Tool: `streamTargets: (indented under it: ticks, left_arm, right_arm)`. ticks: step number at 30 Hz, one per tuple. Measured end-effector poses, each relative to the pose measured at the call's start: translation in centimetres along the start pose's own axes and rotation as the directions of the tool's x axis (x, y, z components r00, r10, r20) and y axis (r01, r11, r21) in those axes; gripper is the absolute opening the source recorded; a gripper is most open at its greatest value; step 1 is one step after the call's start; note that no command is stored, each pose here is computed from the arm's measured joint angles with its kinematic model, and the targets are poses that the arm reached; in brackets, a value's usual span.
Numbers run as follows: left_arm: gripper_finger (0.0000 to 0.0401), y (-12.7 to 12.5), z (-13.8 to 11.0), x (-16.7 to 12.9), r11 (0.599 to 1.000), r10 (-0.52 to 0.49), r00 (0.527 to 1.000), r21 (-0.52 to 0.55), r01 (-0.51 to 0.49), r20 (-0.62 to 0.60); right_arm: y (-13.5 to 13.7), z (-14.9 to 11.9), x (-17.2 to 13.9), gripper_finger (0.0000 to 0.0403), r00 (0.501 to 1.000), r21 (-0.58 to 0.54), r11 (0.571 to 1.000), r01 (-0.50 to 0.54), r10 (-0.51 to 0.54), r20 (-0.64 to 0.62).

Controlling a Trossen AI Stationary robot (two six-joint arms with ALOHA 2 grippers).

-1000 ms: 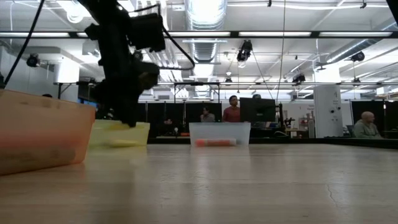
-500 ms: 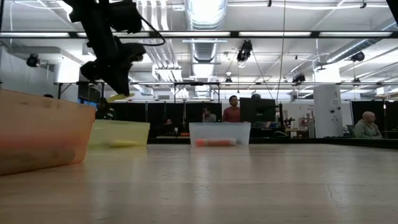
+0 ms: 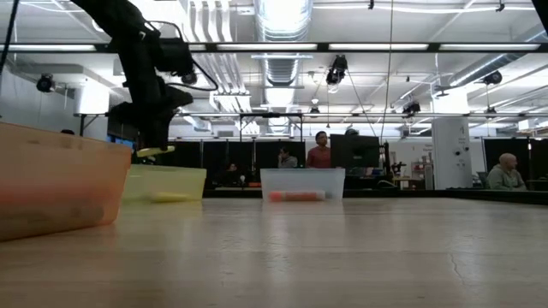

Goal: Pick & Place Markers
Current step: Put the yellow pen into the yellow bin, then return to Home Position

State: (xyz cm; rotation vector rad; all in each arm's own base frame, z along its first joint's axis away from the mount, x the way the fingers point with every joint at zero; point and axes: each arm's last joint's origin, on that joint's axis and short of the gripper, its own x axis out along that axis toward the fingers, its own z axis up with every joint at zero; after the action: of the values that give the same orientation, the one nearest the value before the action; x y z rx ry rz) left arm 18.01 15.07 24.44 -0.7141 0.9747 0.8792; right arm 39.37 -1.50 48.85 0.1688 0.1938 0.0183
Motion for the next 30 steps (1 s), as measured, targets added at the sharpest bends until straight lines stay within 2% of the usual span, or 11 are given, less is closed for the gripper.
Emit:
streamTargets:
  ticks: [6, 11, 13, 16, 20, 22, 24, 27, 30]
  left_arm:
    - [0.0097, 0.3, 0.4, 2.0, 1.000, 0.011, 0.997, 0.026, -0.009, -0.080]
    - [0.0111, 0.4, 0.5, 2.7, 0.999, 0.030, 0.994, 0.028, -0.027, -0.101]
    - [0.0111, 0.3, 0.6, 2.3, 0.999, 0.019, 0.996, 0.041, -0.015, -0.088]
    - [0.0111, 0.2, 0.8, 0.8, 1.000, -0.011, 0.999, 0.023, 0.012, -0.033]
    - [0.0112, 0.0, 0.7, -2.3, 0.988, -0.151, 0.984, 0.006, 0.151, 0.091]
    - [0.0112, -0.5, 0.3, -3.9, 0.962, -0.272, 0.948, 0.040, 0.269, 0.163]
    - [0.0112, -1.0, -0.3, -5.5, 0.922, -0.387, 0.893, 0.103, 0.373, 0.231]
    - [0.0112, -1.9, -1.4, -8.2, 0.839, -0.544, 0.780, 0.219, 0.498, 0.309]
    - [0.0112, -2.8, -2.9, -10.6, 0.742, -0.670, 0.648, 0.349, 0.572, 0.362]
  right_arm:
    - [0.0, 0.0, 0.0, 0.0057, 1.000, -0.001, 1.000, 0.000, 0.000, 0.000]
    - [0.0, 0.0, 0.0, 0.0057, 1.000, 0.000, 1.000, 0.001, -0.001, -0.002]
    - [0.0, 0.0, 0.0, 0.0057, 1.000, -0.008, 1.000, 0.002, -0.002, -0.002]
    - [-0.5, 0.0, 0.0, 0.0057, 1.000, -0.089, 0.996, 0.013, -0.013, -0.001]
    - [-0.9, -0.4, -0.2, 0.0057, 0.998, -0.044, 0.999, 0.028, -0.031, -0.059]
    - [-0.9, -0.8, -0.2, 0.0057, 0.994, -0.053, 0.998, 0.032, -0.037, -0.099]
    - [-1.0, -1.2, -0.3, 0.0057, 0.990, -0.069, 0.997, 0.032, -0.041, -0.135]
    - [-1.3, -1.7, -0.2, 0.0057, 0.985, -0.102, 0.994, 0.031, -0.048, -0.168]
    - [-1.4, -2.3, 0.3, 0.0057, 0.981, -0.134, 0.991, 0.015, -0.040, -0.190]
